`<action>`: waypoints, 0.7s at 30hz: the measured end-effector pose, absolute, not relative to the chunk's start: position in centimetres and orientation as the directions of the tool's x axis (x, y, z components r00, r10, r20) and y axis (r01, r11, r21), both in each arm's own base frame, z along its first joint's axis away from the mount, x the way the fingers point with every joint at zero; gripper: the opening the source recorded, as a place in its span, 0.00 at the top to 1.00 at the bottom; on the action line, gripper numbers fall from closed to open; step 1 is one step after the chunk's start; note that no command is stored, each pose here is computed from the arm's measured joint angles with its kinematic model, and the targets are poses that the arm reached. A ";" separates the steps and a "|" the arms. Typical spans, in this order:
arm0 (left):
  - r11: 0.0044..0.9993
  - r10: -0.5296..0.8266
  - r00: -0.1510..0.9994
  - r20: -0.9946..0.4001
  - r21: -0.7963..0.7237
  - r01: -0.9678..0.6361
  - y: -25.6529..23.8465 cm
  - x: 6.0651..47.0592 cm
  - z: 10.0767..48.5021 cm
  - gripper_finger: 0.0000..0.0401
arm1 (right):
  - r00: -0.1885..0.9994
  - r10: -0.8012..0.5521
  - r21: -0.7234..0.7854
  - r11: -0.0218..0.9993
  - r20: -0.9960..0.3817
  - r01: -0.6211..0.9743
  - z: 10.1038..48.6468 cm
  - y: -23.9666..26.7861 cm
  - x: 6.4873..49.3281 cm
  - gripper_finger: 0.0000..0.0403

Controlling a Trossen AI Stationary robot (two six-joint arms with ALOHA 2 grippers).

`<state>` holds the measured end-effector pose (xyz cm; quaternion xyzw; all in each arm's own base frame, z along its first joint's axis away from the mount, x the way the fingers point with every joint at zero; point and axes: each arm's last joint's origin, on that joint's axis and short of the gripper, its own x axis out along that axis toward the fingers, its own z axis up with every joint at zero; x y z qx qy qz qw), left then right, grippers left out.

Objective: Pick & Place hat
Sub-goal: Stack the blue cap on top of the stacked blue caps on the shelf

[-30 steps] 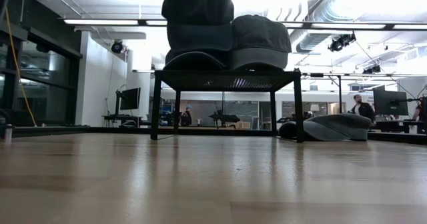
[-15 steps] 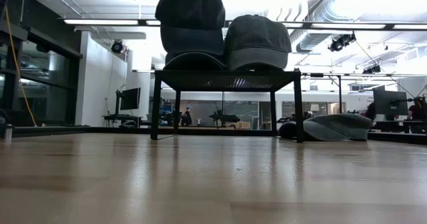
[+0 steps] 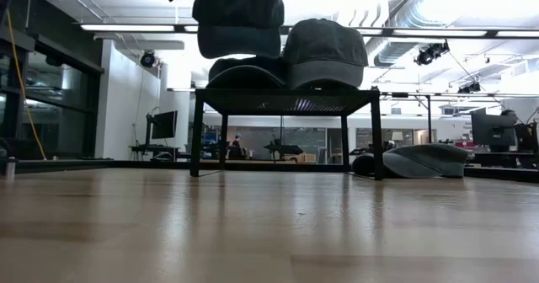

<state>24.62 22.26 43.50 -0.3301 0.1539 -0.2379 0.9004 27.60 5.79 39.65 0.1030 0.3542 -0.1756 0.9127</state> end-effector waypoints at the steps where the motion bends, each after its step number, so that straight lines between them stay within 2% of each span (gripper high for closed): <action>1: 0.663 -0.533 0.837 -0.124 -0.676 0.322 22.3 24.8 43.3 0.98 | 0.687 -0.248 0.064 0.917 -0.683 0.395 39.7 5.7 27.6 0.50; 14: 0.670 -0.507 0.846 -0.167 -0.694 0.264 24.0 26.6 40.8 0.98 | 0.684 -0.253 0.066 0.912 -0.684 0.404 39.6 5.4 27.7 0.50; 21: 0.738 -0.407 0.881 -0.242 -0.655 0.161 24.6 27.0 40.2 0.98 | 0.684 -0.253 0.067 0.912 -0.684 0.404 39.6 5.4 27.7 0.50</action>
